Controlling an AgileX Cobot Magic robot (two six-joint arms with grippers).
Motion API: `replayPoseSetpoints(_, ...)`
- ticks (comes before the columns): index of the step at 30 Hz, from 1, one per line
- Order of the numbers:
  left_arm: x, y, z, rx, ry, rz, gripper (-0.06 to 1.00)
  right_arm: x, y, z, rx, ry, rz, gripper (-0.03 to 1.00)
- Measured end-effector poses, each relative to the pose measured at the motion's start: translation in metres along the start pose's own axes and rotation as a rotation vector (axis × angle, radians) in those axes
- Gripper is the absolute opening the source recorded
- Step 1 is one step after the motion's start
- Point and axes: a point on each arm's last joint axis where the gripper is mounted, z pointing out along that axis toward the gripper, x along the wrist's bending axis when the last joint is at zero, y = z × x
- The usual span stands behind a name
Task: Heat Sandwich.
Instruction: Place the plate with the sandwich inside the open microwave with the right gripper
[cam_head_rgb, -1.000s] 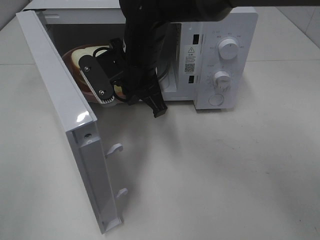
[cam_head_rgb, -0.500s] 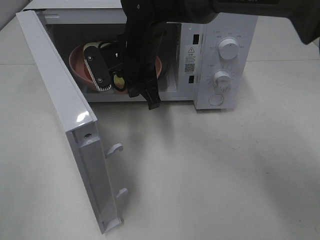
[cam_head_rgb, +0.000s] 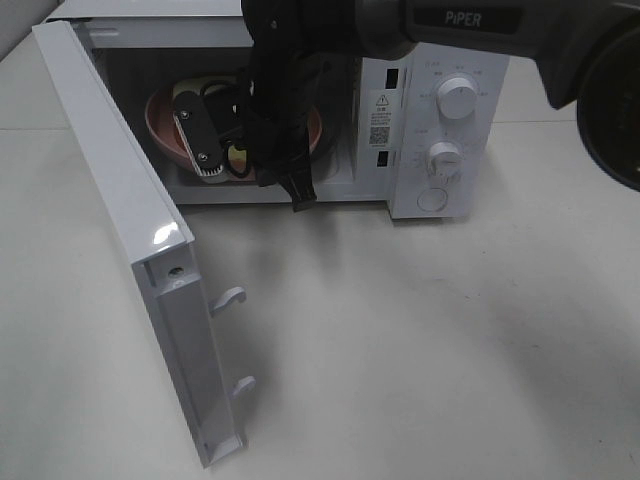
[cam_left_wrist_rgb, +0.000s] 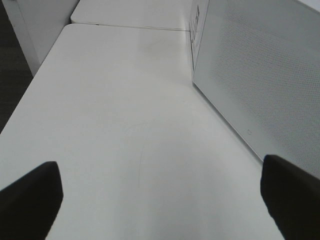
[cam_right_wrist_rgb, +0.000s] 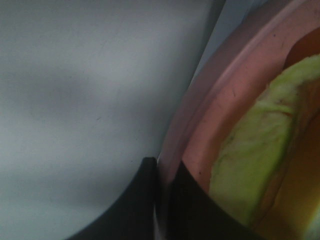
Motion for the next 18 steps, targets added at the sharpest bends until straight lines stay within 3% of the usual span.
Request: replayPoseSetpoints(18,0.000,0.000,0.000,0.000,0.000,0.000,0.99,-0.008,-0.015,0.027,0.005,-0.055,0.037,0.05)
